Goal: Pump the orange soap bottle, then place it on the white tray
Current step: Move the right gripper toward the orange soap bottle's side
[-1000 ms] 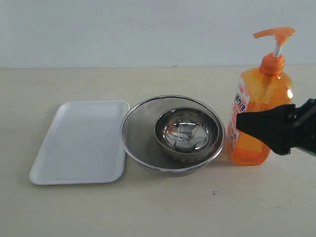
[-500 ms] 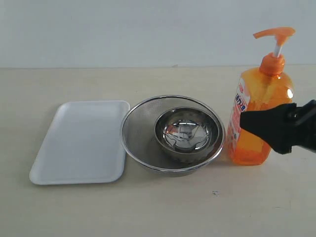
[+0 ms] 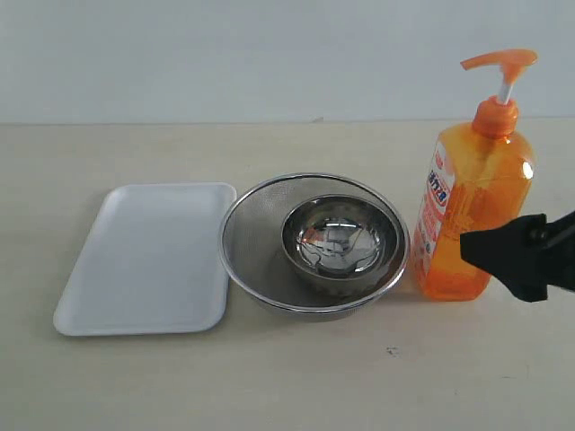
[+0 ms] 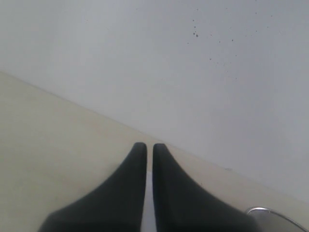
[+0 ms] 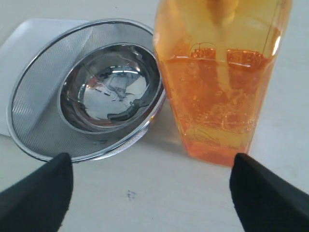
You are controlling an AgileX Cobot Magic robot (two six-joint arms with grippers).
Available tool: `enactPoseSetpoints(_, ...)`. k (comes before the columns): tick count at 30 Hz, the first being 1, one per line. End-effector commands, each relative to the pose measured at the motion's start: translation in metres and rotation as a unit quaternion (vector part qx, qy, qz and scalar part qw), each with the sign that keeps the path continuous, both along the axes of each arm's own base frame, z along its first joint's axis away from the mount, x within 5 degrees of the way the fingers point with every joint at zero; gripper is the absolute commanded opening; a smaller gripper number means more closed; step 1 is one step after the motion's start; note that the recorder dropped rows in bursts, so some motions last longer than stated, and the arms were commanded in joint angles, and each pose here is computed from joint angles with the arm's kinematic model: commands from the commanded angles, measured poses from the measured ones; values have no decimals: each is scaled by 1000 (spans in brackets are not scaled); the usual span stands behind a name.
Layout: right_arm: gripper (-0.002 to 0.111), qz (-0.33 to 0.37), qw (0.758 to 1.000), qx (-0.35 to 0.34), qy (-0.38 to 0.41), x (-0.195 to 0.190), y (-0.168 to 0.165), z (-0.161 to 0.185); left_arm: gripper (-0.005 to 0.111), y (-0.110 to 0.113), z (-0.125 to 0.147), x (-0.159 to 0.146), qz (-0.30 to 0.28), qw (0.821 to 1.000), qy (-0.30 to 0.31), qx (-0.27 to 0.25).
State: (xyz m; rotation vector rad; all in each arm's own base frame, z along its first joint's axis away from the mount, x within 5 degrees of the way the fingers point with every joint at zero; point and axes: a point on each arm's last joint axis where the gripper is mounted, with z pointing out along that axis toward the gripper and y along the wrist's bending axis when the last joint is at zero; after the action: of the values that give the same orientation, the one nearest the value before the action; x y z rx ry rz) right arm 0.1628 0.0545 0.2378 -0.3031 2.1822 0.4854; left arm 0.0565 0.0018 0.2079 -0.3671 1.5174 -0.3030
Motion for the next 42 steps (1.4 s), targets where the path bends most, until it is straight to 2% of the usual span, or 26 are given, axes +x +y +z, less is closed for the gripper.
enactPoseSetpoints(1,73,-14,1000,1,-8,2,-2,2,5,0,-1,0,0,1000,1,1)
enactPoseSetpoints(2,78,-17,1000,0,-10,2,-2,3,5,0,-1,0,0,1000,1,1)
enactPoseSetpoints(5,101,-30,999,-1,-15,4,-4,3,5,0,-1,0,0,1000,1,1)
enactPoseSetpoints(6,105,-33,999,-2,-17,4,-5,3,5,0,-1,0,0,1000,1,1)
enactPoseSetpoints(15,105,-68,997,-7,-41,9,-10,6,5,0,-1,0,0,1000,1,1)
enactPoseSetpoints(19,105,-63,997,-2,-48,11,-9,6,5,0,-1,0,0,1000,1,1)
enactPoseSetpoints(30,105,-47,999,-16,-20,43,-3,-21,5,0,-1,0,0,1000,1,1)
enactPoseSetpoints(34,105,-25,998,-39,-35,46,-2,-20,5,0,-1,0,0,1000,1,1)
enactPoseSetpoints(42,105,-26,998,-44,-37,51,-2,-18,5,0,-1,0,0,1000,1,1)
